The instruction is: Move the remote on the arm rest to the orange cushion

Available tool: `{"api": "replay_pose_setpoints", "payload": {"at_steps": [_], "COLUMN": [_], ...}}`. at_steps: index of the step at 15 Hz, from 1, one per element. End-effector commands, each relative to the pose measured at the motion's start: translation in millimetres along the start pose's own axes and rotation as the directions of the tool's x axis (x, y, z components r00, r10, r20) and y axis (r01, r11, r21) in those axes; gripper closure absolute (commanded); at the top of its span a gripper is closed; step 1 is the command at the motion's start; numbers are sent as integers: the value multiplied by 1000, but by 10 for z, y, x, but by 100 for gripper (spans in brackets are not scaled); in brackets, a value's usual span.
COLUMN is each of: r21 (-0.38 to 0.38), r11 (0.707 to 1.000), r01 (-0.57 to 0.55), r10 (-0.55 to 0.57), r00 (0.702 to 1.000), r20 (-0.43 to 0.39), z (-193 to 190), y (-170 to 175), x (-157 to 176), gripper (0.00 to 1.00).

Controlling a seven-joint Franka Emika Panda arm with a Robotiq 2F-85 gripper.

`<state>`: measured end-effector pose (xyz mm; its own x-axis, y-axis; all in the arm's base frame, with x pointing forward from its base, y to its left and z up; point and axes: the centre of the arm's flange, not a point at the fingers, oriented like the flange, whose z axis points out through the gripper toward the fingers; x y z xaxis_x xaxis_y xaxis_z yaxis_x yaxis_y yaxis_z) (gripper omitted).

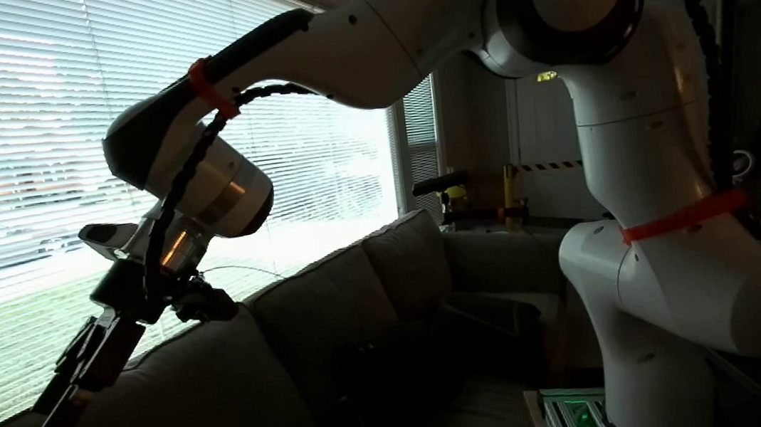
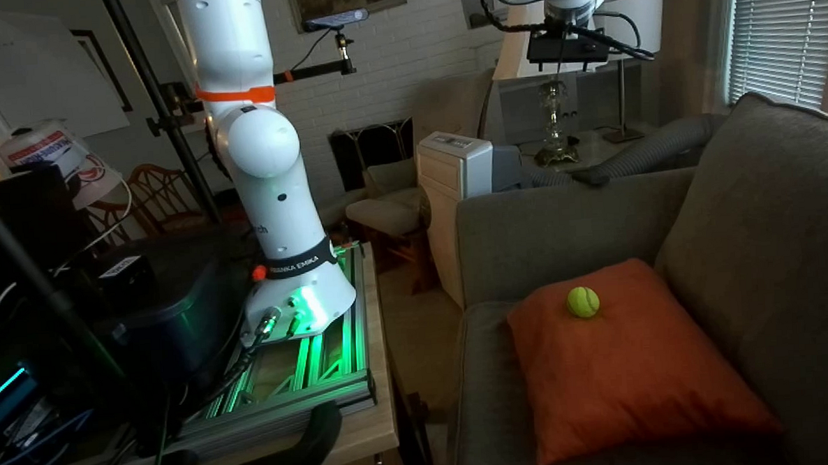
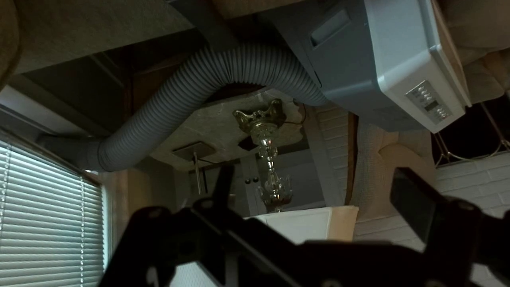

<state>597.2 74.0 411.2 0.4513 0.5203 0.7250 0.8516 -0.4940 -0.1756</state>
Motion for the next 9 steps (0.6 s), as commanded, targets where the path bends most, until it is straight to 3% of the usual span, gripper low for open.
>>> {"api": "replay_pose_setpoints", "payload": {"at_steps": [1,5,9], "r21": [-20,-14,40], "r11": [1000,996,980], "r01": [14,91,197], "r10": [-14,-91,-196], "r00": [1000,996,980], "r20": [-3,-18,-28], "z": [168,717,1312], "y": [58,376,679], "x": [-146,-429,-652], "gripper": [0,0,0]}}
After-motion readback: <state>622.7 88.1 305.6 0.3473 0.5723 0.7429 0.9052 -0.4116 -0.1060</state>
